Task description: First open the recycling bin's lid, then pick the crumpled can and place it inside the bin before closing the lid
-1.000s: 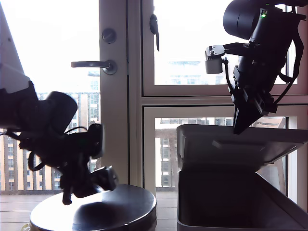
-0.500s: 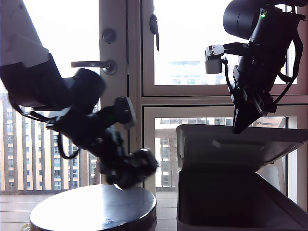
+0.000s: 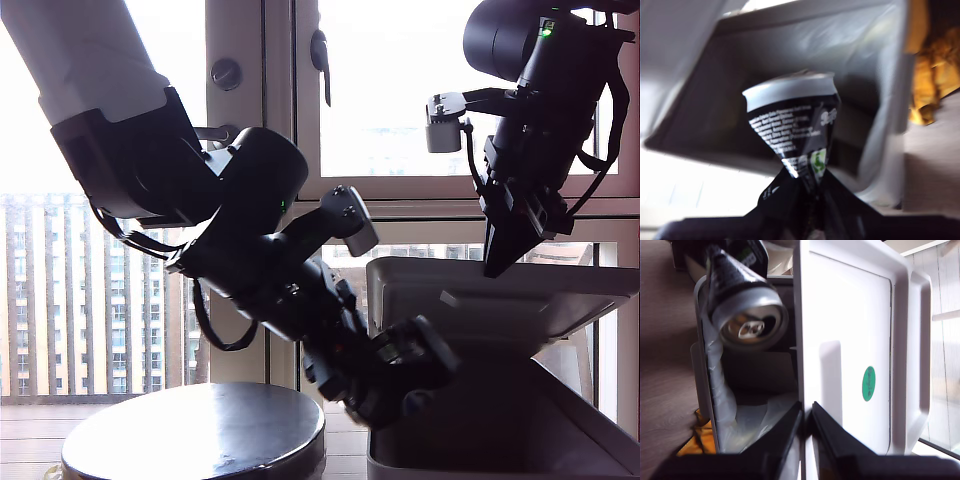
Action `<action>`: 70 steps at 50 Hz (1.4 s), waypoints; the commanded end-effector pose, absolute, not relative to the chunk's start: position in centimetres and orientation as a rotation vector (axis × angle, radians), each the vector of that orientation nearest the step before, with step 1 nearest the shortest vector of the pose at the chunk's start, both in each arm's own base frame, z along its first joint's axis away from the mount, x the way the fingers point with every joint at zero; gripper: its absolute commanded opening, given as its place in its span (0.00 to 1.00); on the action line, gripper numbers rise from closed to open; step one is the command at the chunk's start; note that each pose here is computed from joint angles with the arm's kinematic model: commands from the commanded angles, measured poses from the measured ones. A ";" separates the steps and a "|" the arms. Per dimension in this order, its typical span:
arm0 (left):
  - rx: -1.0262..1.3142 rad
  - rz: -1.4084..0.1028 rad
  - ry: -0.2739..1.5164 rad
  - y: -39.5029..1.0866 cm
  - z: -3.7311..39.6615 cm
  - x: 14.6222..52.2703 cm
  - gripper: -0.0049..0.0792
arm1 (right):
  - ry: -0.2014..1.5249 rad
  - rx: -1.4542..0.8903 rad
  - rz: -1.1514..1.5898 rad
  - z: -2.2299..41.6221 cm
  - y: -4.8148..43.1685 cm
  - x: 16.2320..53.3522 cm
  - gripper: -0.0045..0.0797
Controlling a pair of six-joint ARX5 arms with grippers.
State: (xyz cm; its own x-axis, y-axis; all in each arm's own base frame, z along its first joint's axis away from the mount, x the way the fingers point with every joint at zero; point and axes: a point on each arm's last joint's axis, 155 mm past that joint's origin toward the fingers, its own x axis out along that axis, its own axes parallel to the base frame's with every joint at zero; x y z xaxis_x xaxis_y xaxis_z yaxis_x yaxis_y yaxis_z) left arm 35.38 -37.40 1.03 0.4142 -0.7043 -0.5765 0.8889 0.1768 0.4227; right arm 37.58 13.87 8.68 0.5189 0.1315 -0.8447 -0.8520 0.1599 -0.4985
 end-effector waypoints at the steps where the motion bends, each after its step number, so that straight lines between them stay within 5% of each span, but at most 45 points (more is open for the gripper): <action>1: 0.779 -1.152 0.267 -37.9 0.7 35.1 0.04 | 0.702 -1.205 0.743 10.4 13.6 39.0 0.04; 14: 0.758 -1.173 0.228 -38.8 1.1 34.7 0.08 | 0.703 -1.206 0.740 10.4 13.5 39.0 0.04; 21: 0.745 -1.198 0.210 -39.2 1.4 34.3 0.56 | 0.703 -1.206 0.740 10.4 13.5 39.0 0.04; 24: 0.747 -1.200 0.209 -39.3 1.3 34.2 0.61 | 0.703 -1.206 0.740 10.4 13.5 39.0 0.04; 47: 0.762 -1.170 0.217 -39.0 1.2 34.7 0.56 | 0.704 -1.203 0.738 10.4 13.5 39.0 0.04; 53: 0.783 -1.142 0.254 -38.4 0.6 35.0 0.40 | 0.704 -1.203 0.739 10.4 13.5 39.0 0.04; 60: 0.828 -1.104 0.350 -36.7 -0.6 34.9 0.04 | 0.704 -1.203 0.739 10.4 13.5 39.0 0.04; 70: 0.907 -0.972 0.497 -32.4 -1.8 36.4 0.04 | 0.705 -1.203 0.739 10.4 13.5 39.0 0.04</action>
State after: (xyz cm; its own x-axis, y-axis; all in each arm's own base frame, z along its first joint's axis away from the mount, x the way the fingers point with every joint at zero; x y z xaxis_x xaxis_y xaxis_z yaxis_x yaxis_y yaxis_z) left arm 35.93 -33.57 -2.24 0.4778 -0.5148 -0.7118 0.8770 0.2333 0.4200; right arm 37.67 13.83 8.73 0.5229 0.1290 -0.8426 -0.8493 0.1634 -0.5020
